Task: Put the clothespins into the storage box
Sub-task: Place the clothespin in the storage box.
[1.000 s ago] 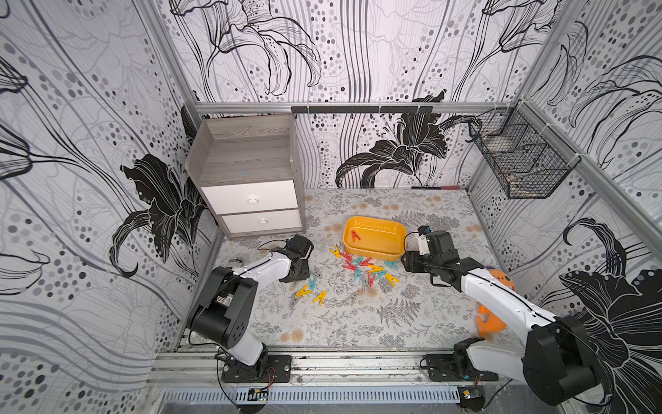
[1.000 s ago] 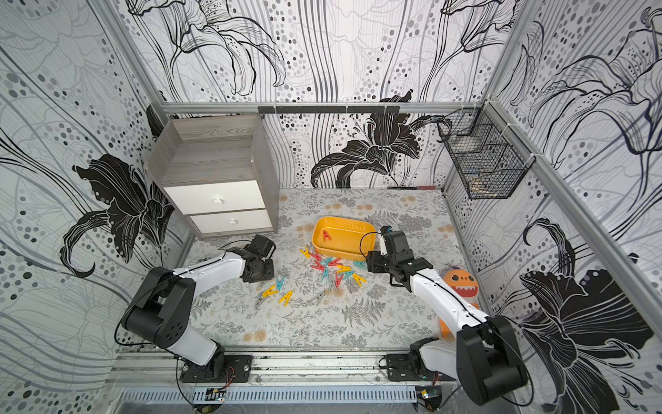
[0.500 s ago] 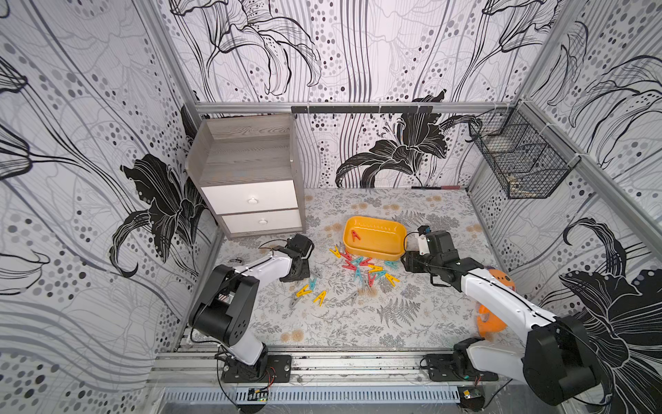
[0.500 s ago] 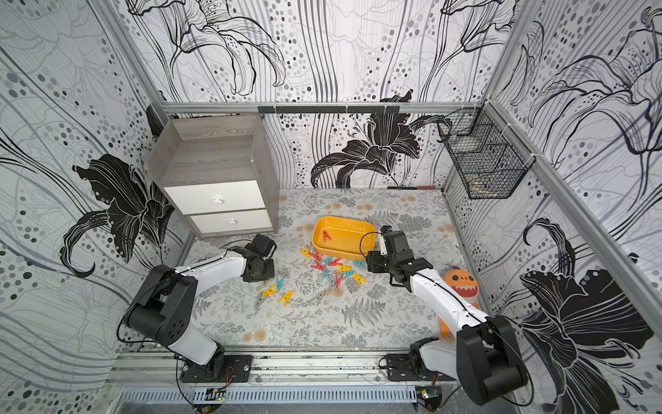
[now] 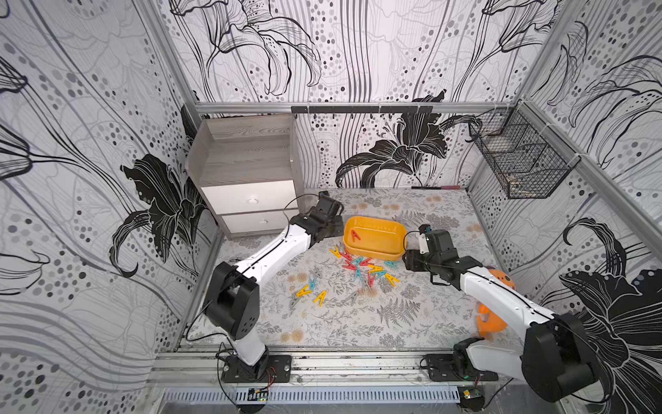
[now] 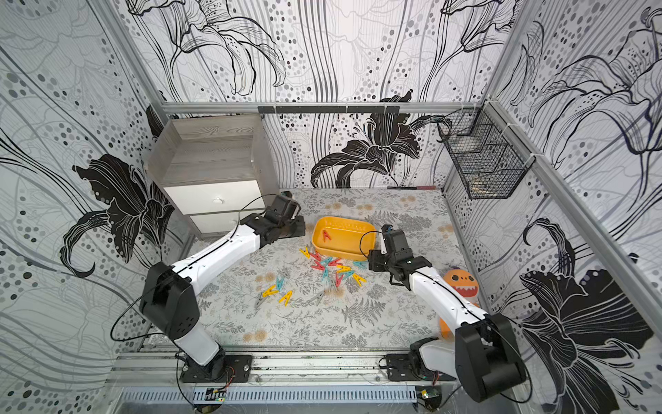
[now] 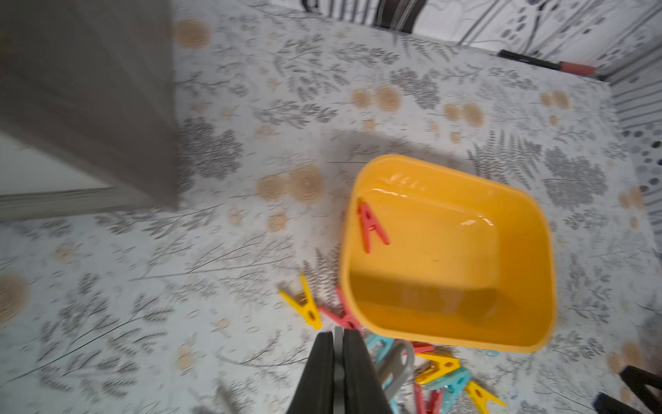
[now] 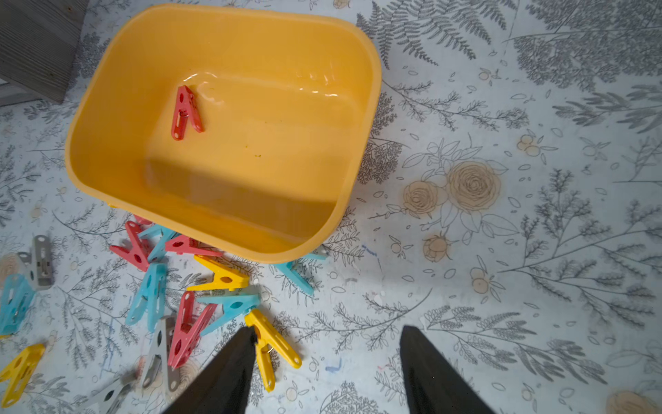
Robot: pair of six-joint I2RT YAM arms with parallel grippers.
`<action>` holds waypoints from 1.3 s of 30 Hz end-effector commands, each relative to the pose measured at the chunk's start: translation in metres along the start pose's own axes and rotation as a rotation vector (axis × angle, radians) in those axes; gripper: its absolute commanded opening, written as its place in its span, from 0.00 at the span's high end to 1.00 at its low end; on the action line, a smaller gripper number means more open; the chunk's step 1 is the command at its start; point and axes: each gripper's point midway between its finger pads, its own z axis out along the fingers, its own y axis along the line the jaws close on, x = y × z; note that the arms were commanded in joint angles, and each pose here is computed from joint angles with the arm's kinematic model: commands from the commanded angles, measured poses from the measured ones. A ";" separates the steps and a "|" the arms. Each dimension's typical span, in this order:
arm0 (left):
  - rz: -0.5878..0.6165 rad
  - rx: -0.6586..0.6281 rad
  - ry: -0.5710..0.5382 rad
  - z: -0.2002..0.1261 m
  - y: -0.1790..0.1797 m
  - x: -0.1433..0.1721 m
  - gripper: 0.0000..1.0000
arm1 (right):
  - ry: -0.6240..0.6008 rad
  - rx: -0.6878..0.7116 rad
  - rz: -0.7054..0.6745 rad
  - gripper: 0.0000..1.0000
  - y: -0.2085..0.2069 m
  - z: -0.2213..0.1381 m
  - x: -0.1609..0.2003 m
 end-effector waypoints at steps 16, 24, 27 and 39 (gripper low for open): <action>-0.128 0.108 0.054 0.141 -0.069 0.019 0.89 | -0.010 0.025 0.035 0.31 0.000 0.016 -0.013; -0.122 0.027 0.069 0.162 -0.054 0.031 0.83 | 0.003 0.008 0.028 0.31 0.004 0.022 -0.012; -0.122 0.019 0.072 0.164 -0.053 0.031 0.83 | 0.003 0.007 0.022 0.31 0.004 0.022 -0.013; -0.086 0.082 -0.131 0.050 -0.065 -0.047 0.54 | 0.003 0.018 0.010 0.31 0.002 0.019 -0.013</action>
